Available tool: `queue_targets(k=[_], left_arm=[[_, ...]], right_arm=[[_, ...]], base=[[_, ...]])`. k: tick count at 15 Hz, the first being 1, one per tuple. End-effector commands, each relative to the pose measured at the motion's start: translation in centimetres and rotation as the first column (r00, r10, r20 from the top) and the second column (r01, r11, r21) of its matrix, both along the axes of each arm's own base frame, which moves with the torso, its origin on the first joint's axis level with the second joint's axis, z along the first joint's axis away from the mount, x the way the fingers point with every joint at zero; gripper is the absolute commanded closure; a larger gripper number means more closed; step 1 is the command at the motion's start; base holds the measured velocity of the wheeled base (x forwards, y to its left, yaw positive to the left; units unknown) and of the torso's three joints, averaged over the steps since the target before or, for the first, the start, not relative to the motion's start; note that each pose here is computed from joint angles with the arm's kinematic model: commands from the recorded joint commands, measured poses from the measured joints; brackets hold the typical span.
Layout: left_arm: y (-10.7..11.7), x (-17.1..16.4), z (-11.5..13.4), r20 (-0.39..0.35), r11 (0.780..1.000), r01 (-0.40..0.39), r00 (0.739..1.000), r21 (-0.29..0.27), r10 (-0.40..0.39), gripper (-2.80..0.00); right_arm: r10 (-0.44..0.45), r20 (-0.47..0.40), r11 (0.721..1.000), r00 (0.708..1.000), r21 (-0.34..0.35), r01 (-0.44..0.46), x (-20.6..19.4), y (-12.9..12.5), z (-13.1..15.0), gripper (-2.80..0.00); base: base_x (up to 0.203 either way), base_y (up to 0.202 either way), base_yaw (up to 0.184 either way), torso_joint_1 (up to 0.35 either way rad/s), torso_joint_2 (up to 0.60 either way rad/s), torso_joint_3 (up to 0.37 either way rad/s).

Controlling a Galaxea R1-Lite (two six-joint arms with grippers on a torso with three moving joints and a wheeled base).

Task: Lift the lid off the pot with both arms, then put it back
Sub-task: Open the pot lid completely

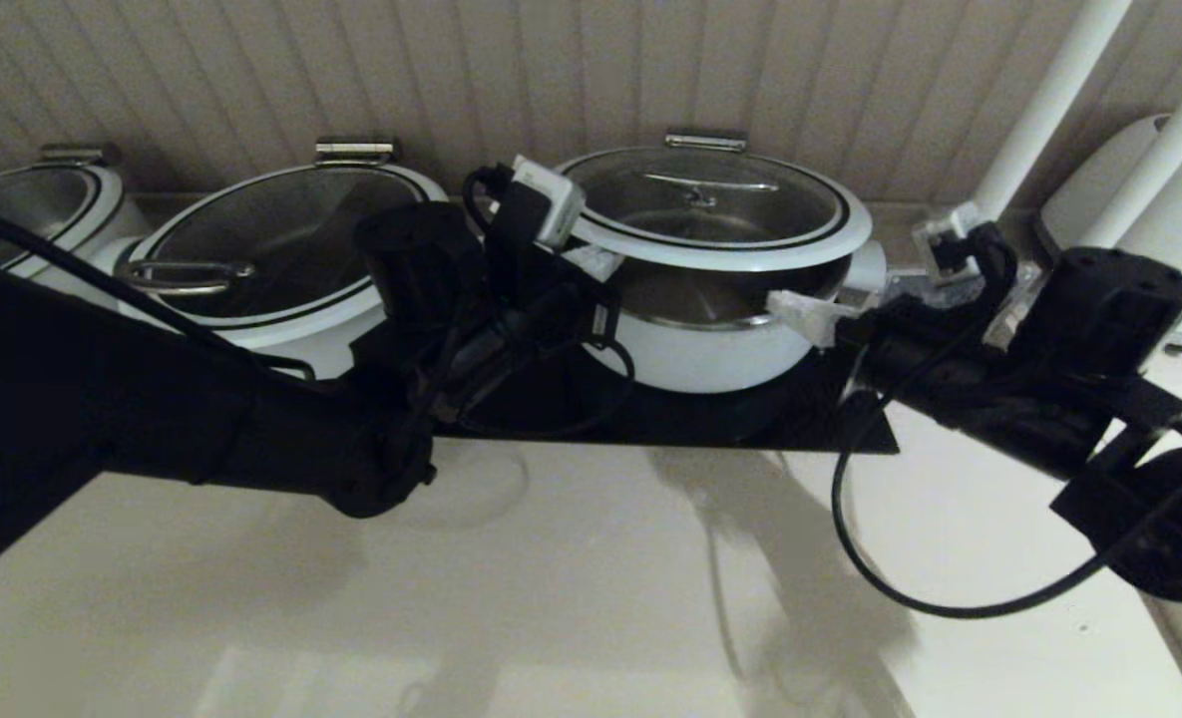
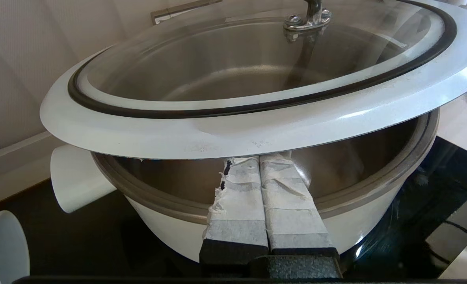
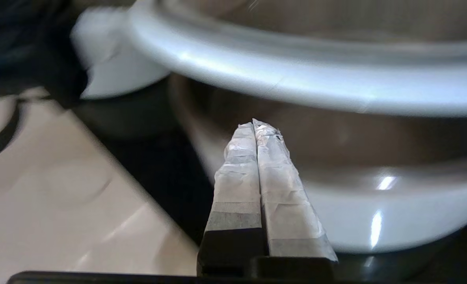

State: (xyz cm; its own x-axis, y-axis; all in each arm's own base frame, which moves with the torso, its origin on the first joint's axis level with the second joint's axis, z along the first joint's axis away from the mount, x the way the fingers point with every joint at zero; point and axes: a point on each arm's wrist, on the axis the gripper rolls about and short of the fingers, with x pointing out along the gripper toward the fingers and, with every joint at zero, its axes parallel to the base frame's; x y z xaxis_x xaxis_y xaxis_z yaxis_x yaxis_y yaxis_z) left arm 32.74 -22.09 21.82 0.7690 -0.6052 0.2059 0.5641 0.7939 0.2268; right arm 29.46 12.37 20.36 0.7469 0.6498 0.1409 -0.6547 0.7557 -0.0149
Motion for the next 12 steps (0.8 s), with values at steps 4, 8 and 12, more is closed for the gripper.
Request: queue_targets(k=[4,8,12], left_arm=[[0.2,0.1,0.0,0.005,1.000,-0.004,1.000,-0.002,0.004,0.00],[0.1,0.2,-0.1,0.003,1.000,-0.004,1.000,0.000,0.004,0.00],[0.2,0.2,-0.2,0.000,1.000,-0.006,1.000,0.002,0.006,0.00]], right_arm=[[-0.064,0.011,0.998,0.998,0.009,0.064,2.8,0.0,-1.3,0.00],[-0.105,0.044,0.994,0.994,0.028,0.104,4.6,-0.1,-0.8,0.00],[-0.128,0.126,0.991,0.984,0.058,0.121,6.2,-0.1,1.0,0.00]], base=[[0.000,0.000,0.000,0.000,0.00,0.000],[0.000,0.000,0.000,0.000,0.00,0.000],[0.000,0.000,0.000,0.000,0.00,0.000]])
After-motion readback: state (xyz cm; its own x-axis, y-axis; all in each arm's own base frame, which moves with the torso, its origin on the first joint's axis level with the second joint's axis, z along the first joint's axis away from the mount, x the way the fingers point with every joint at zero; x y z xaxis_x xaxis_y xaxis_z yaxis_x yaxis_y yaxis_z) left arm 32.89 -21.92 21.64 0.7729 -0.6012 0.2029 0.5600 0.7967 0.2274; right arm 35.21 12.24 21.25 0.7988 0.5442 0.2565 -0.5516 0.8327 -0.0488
